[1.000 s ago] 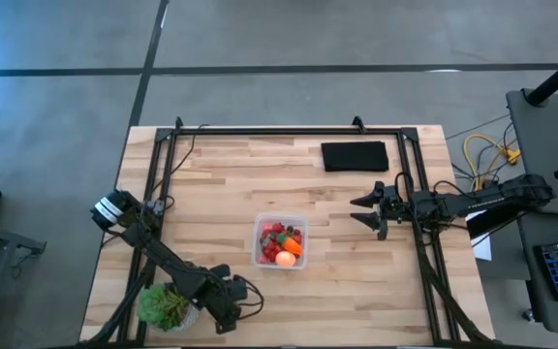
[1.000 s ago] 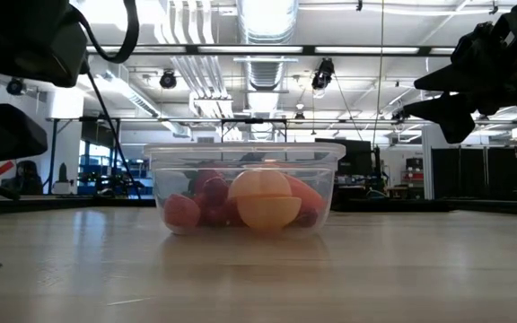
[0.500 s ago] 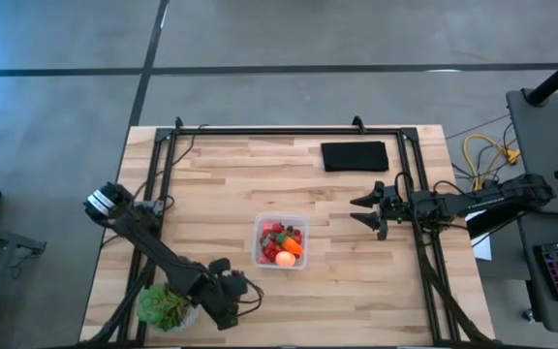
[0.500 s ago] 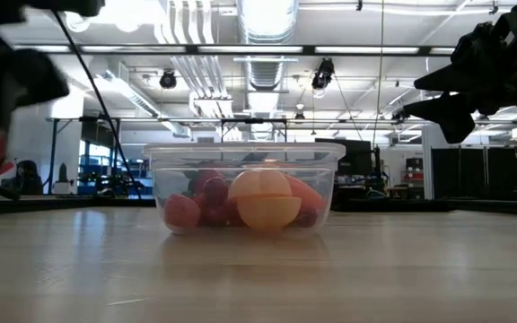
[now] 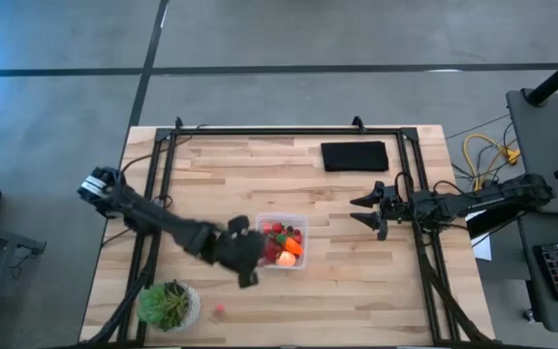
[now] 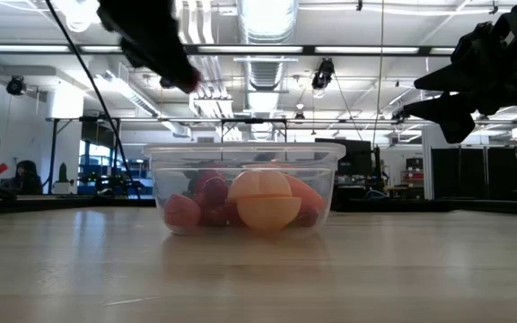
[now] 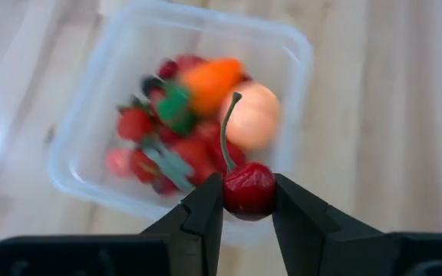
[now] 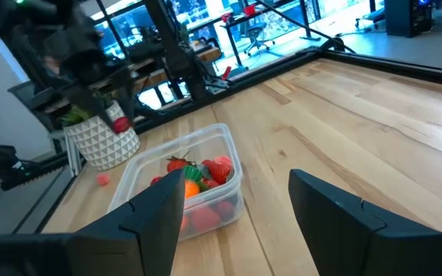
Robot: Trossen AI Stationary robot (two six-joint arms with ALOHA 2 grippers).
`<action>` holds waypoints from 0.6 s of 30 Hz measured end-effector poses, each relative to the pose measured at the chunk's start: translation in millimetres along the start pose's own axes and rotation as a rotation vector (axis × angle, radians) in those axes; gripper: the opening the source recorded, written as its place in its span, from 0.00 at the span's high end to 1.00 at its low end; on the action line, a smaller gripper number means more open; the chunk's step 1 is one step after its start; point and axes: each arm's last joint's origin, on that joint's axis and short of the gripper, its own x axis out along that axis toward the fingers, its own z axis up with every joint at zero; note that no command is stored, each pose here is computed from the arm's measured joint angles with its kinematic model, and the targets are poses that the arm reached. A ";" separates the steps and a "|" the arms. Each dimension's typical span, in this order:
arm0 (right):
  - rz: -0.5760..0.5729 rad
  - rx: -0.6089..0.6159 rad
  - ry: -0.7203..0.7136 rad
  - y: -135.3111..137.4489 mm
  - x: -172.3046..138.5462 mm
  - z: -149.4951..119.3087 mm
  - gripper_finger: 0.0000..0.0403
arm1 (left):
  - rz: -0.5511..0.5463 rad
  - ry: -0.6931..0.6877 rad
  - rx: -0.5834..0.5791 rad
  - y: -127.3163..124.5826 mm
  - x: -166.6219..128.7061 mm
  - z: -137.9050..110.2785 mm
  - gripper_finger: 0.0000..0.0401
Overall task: Pick and placing Produce into tupperware
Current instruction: Put the red cherry into the transparent container, then put the pink peach into the transparent container
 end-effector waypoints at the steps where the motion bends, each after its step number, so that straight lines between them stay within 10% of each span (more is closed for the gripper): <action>1: 0.000 0.000 0.000 0.0 0.0 0.0 0.44 | 0.002 -0.004 -0.010 6.9 3.4 5.5 0.80; 9: 0.001 0.000 0.000 0.0 0.0 0.0 0.44 | -0.027 0.028 -0.153 53.4 23.3 29.8 0.68; 18: 0.000 0.000 0.000 0.0 0.0 0.0 0.44 | -0.157 0.070 -0.186 42.9 16.4 29.7 0.44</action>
